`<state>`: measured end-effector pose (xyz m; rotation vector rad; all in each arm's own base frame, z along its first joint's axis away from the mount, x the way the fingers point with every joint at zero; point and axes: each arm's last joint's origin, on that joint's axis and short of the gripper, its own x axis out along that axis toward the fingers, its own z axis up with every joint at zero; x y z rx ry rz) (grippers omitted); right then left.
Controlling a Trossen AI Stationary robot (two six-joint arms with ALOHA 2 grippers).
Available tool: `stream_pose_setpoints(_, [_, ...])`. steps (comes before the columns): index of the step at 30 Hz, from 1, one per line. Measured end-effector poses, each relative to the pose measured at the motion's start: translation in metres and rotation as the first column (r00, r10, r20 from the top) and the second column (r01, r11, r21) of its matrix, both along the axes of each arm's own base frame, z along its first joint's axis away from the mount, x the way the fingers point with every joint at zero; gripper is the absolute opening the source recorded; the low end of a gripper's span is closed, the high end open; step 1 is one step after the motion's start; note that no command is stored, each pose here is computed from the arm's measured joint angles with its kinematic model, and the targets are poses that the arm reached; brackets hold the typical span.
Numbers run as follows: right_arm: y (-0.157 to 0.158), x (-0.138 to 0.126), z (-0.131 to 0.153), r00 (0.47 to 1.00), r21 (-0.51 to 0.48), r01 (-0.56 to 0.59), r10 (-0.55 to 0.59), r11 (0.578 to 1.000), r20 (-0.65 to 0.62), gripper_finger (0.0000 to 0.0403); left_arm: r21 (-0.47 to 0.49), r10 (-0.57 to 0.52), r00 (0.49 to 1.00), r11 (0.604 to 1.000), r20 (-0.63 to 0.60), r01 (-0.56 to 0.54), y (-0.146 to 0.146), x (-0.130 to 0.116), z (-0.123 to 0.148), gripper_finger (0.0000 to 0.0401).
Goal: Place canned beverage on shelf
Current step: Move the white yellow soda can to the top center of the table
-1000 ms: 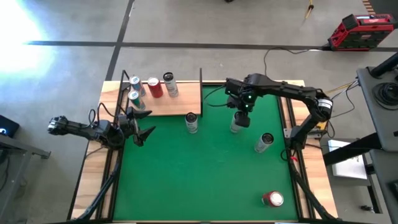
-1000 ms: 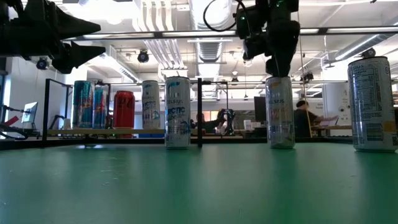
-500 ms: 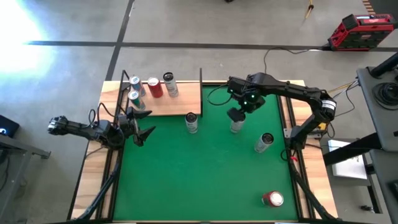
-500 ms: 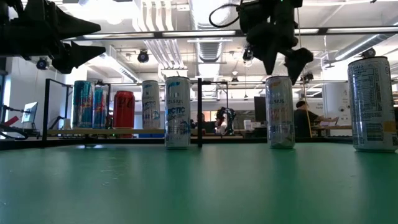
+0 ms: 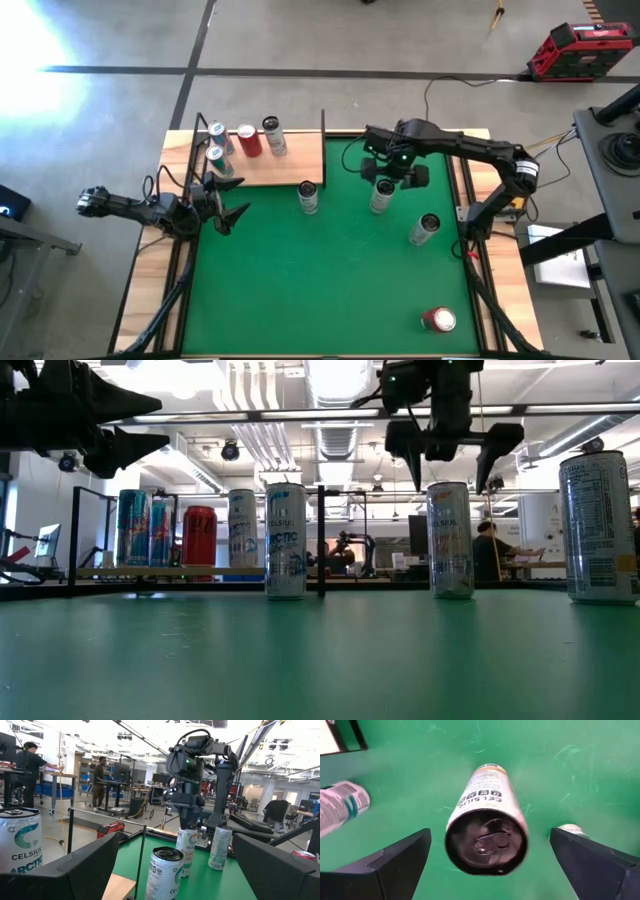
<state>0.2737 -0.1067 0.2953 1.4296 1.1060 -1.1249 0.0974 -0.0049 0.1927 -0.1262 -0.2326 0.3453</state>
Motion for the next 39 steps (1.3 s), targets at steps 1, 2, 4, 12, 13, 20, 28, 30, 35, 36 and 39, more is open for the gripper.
stream_pose_setpoints(1, [0.001, 0.002, -0.002, 1.000, -0.009, 0.014, -0.014, 1.000, -0.008, 0.0400, 0.000, 0.000, 1.000, 1.000, 0.000, 0.000, 0.000, 0.000, 0.000, 0.0375])
stream_pose_setpoints(2, [0.001, 0.004, -0.004, 0.999, -0.019, 0.028, -0.028, 0.999, -0.020, 0.0400, 0.000, 0.000, 1.000, 1.000, 0.001, 0.000, 0.000, 0.000, 0.000, 0.0375])
stream_pose_setpoints(4, [0.001, 0.007, -0.009, 0.998, -0.021, 0.048, -0.049, 0.999, -0.041, 0.0400, 0.000, 0.000, 1.000, 1.000, 0.000, 0.000, 0.000, 0.000, 0.000, 0.0375])
stream_pose_setpoints(12, [-0.002, 0.012, -0.019, 0.992, -0.010, 0.091, -0.091, 0.996, -0.084, 0.0393, 0.000, 0.000, 1.000, 1.000, 0.000, 0.000, 0.000, 0.000, 0.000, 0.0375])
stream_pose_setpoints(13, [-0.002, 0.013, -0.020, 0.992, -0.009, 0.091, -0.091, 0.996, -0.087, 0.0386, 0.000, 0.000, 1.000, 1.000, 0.000, 0.000, 0.000, 0.000, 0.000, 0.0375])
stream_pose_setpoints(20, [-0.003, 0.013, -0.021, 0.992, -0.007, 0.088, -0.089, 0.996, -0.091, 0.0275, 0.000, 0.000, 1.000, 1.000, 0.000, 0.000, 0.000, 0.000, 0.000, 0.0375])
stream_pose_setpoints(28, [-0.002, 0.014, -0.021, 0.995, -0.004, 0.049, -0.049, 0.999, -0.081, 0.0235, 0.000, 0.000, 1.000, 1.000, 0.000, 0.000, 0.000, 0.000, 0.000, 0.0375])
stream_pose_setpoints(30, [-0.002, 0.014, -0.020, 0.997, -0.008, 0.020, -0.020, 1.000, -0.072, 0.0235, 0.000, 0.000, 1.000, 1.000, 0.000, 0.000, 0.000, 0.000, 0.000, 0.0375])
stream_pose_setpoints(35, [-0.004, 0.018, -0.018, 0.990, -0.040, -0.143, 0.142, 0.989, -0.020, 0.0235, 0.000, 0.000, 1.000, 1.000, 0.001, 0.000, 0.000, 0.000, 0.000, 0.0375])
stream_pose_setpoints(36, [-0.004, 0.020, -0.016, 0.985, -0.052, -0.170, 0.170, 0.984, -0.009, 0.0235, 0.000, 0.000, 1.000, 1.000, 0.000, 0.000, 0.000, 0.000, 0.000, 0.0375])
stream_pose_setpoints(39, [-0.001, 0.024, -0.010, 0.963, -0.093, -0.268, 0.270, 0.959, 0.014, 0.0235, 0.000, 0.000, 1.000, 1.000, 0.000, 0.000, 0.000, 0.000, 0.000, 0.0375])
